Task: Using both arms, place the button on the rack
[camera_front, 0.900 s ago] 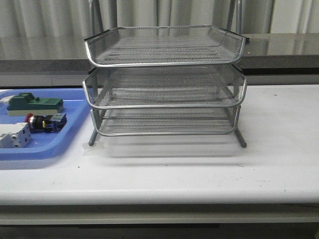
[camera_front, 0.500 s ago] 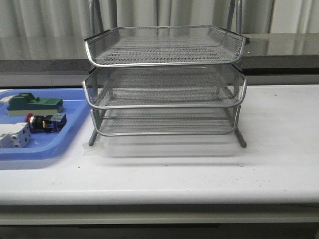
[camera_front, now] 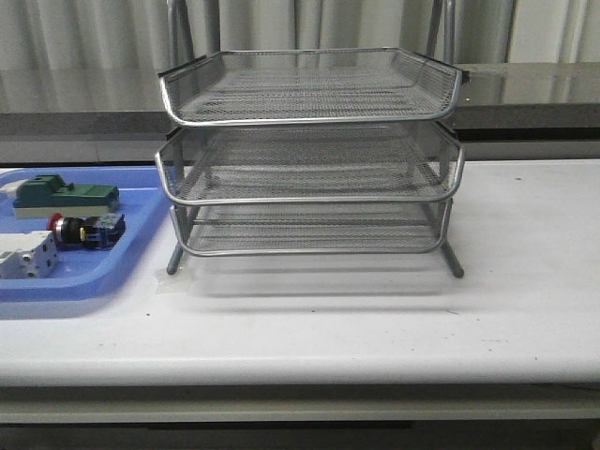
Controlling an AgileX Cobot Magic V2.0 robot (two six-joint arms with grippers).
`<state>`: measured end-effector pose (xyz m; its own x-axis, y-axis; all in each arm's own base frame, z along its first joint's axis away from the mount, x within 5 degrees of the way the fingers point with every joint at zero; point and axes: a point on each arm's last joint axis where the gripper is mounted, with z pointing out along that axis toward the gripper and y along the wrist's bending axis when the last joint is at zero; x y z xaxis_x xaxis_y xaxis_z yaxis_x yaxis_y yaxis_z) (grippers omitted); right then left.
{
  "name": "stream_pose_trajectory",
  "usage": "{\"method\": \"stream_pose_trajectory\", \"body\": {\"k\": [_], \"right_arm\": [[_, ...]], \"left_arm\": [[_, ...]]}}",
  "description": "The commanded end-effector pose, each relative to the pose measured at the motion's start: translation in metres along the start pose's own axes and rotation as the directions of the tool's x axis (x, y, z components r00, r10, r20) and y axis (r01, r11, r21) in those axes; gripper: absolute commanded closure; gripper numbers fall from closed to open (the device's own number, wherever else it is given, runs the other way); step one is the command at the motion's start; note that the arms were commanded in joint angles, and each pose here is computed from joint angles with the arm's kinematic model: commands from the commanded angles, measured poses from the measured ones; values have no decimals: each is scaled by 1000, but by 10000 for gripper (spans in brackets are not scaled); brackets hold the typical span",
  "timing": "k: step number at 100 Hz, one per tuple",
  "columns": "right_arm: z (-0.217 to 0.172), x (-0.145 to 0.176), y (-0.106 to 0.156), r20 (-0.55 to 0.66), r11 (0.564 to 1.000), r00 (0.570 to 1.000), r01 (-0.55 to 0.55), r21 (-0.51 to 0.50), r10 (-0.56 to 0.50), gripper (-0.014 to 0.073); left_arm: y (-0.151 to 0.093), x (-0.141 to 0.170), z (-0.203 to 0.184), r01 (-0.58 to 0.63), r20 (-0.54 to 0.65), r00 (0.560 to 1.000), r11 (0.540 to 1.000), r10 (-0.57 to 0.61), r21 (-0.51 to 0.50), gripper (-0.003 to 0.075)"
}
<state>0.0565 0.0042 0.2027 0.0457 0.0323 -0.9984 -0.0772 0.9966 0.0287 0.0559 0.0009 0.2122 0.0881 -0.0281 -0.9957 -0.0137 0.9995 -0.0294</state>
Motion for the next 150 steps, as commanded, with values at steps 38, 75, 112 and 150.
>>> {"method": "stream_pose_trajectory", "body": {"k": [38,75,112,150], "right_arm": [[1,-74,2,-103,998,992,-66,9,67,652],[59,-115,10,-476,981,860,-189,32,182,652],[111,-98,21,-546,867,698,-484,117,464,612],[152,-66,26,-609,776,540,-594,214,581,224]], "left_arm": [[0,1,-2,16,88,996,1000,-17,8,741],[0,1,-2,16,88,996,1000,-17,8,741],[0,1,-2,16,88,996,1000,-17,8,741],[0,1,-2,16,88,996,1000,-17,8,741]]}}
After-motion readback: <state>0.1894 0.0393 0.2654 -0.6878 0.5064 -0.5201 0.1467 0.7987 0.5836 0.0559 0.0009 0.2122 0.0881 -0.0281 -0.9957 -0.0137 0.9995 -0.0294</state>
